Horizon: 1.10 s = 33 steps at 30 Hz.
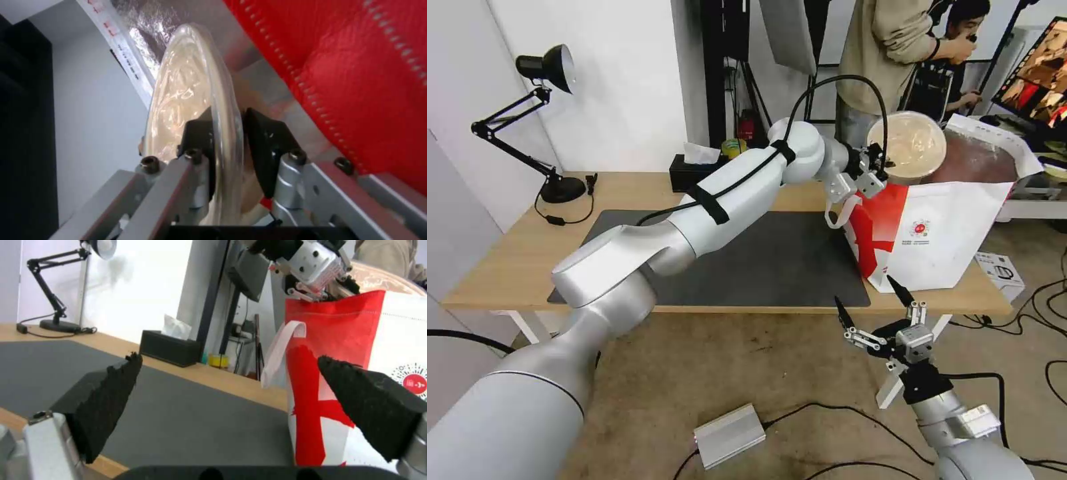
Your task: Pick up the trash from the table and place it into the takeout bag.
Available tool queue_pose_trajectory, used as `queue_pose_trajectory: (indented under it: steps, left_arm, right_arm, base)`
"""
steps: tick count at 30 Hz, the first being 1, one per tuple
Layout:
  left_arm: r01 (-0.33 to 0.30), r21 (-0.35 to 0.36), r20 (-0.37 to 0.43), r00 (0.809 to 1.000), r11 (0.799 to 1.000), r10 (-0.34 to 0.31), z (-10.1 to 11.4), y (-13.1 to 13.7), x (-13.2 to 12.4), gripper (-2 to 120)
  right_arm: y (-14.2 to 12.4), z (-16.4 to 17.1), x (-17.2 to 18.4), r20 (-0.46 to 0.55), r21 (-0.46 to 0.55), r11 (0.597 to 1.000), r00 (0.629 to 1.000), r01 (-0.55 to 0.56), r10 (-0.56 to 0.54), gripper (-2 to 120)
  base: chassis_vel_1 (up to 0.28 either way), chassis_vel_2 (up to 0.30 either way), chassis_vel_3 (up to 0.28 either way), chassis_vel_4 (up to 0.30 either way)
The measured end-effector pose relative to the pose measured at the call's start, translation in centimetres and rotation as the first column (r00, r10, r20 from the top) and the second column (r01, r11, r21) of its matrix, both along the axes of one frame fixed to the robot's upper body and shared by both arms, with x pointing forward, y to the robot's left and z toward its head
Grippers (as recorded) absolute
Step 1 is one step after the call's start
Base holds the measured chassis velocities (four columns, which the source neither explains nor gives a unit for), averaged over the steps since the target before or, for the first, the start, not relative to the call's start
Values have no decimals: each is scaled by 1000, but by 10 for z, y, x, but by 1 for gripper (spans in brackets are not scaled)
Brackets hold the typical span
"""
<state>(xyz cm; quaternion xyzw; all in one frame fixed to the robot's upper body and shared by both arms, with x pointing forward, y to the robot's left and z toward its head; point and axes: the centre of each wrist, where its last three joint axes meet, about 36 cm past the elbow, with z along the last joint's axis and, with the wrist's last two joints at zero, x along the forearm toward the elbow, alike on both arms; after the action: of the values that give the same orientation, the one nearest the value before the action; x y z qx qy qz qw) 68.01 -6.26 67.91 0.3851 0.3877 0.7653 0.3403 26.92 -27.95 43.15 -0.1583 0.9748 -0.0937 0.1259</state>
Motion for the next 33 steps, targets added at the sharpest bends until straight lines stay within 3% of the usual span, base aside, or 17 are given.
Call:
queue_pose_trajectory:
  steps: [15,25,33]
  left_arm:
    - [4,20,4,1000,1000,-4,0,-3,-3,41]
    - [5,22,3,1000,1000,-5,-2,-4,-3,63]
    - [3,-4,9,1000,1000,-3,2,-2,-2,70]
  right_arm:
    - [0,0,0,0,0,1000,1000,0,0,100]
    - [0,0,0,0,0,1000,1000,0,0,100]
    - [0,0,0,0,0,1000,1000,0,0,100]
  base:
    - [0,0,0,0]
    - [0,0,0,0]
    - [0,0,0,0]
